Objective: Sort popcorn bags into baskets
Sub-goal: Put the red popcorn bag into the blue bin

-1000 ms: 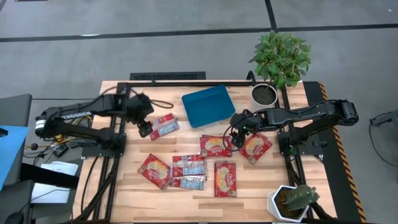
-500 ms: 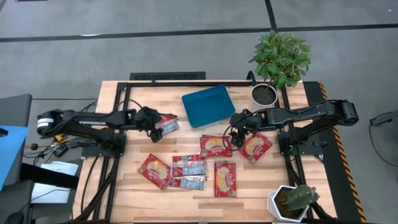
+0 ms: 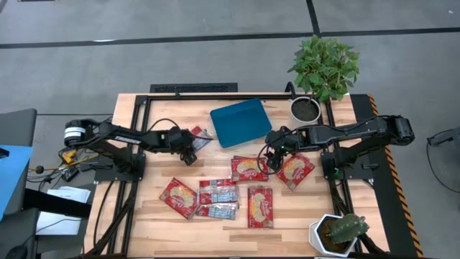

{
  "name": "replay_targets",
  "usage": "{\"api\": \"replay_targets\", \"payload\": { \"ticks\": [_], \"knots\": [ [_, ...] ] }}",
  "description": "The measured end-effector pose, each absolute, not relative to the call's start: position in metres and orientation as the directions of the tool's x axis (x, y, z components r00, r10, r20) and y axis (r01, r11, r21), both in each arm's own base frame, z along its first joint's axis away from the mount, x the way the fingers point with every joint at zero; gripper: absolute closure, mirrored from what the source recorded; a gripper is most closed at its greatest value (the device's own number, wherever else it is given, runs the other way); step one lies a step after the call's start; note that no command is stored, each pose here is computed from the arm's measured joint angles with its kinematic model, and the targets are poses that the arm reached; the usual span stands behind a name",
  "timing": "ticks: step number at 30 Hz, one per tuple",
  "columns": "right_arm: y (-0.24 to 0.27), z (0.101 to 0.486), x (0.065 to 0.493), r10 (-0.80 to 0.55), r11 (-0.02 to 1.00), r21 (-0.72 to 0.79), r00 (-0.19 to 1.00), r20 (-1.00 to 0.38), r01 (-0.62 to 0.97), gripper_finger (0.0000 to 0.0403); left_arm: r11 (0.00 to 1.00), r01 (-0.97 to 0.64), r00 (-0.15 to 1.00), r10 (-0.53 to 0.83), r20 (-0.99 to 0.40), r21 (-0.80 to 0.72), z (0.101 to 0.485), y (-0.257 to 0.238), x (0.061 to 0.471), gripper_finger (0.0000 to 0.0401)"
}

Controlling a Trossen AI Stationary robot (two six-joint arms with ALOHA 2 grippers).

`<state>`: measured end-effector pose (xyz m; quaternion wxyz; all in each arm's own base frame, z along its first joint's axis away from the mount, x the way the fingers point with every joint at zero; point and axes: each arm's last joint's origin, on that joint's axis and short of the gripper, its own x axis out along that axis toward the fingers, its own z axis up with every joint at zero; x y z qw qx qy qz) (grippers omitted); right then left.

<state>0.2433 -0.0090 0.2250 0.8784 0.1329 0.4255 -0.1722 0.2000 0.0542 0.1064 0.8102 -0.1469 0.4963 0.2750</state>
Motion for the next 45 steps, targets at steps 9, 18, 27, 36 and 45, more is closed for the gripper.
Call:
{"api": "replay_targets", "payload": {
  "ticks": [9,18,27,36,45],
  "knots": [
    [-0.009,0.225,0.243,-0.189,0.905,0.088,0.579,-0.793,0.417,0.0154,0.687,-0.698,0.41,0.155,-0.899,-0.199,0.132,0.049,0.198,0.04],
    [-0.009,0.225,0.243,-0.19,0.905,0.088,0.579,-0.793,0.417,0.0154,0.533,-0.774,0.525,0.235,-0.818,-0.343,0.2,0.043,0.206,0.04],
    [-0.009,0.225,0.243,-0.19,0.905,0.087,0.579,-0.793,0.416,0.0154,0.492,-0.743,0.649,0.366,-0.667,-0.453,0.259,0.046,0.221,0.04],
    [-0.009,0.225,0.243,-0.188,0.906,0.086,0.577,-0.795,0.414,0.0154,0.611,-0.705,0.652,0.357,-0.669,-0.361,0.261,0.046,0.221,0.0375],
    [-0.009,0.225,0.243,-0.189,0.906,0.085,0.576,-0.795,0.414,0.0154,0.642,-0.705,0.576,0.272,-0.771,-0.3,0.213,0.044,0.206,0.0207]
  ]
}}
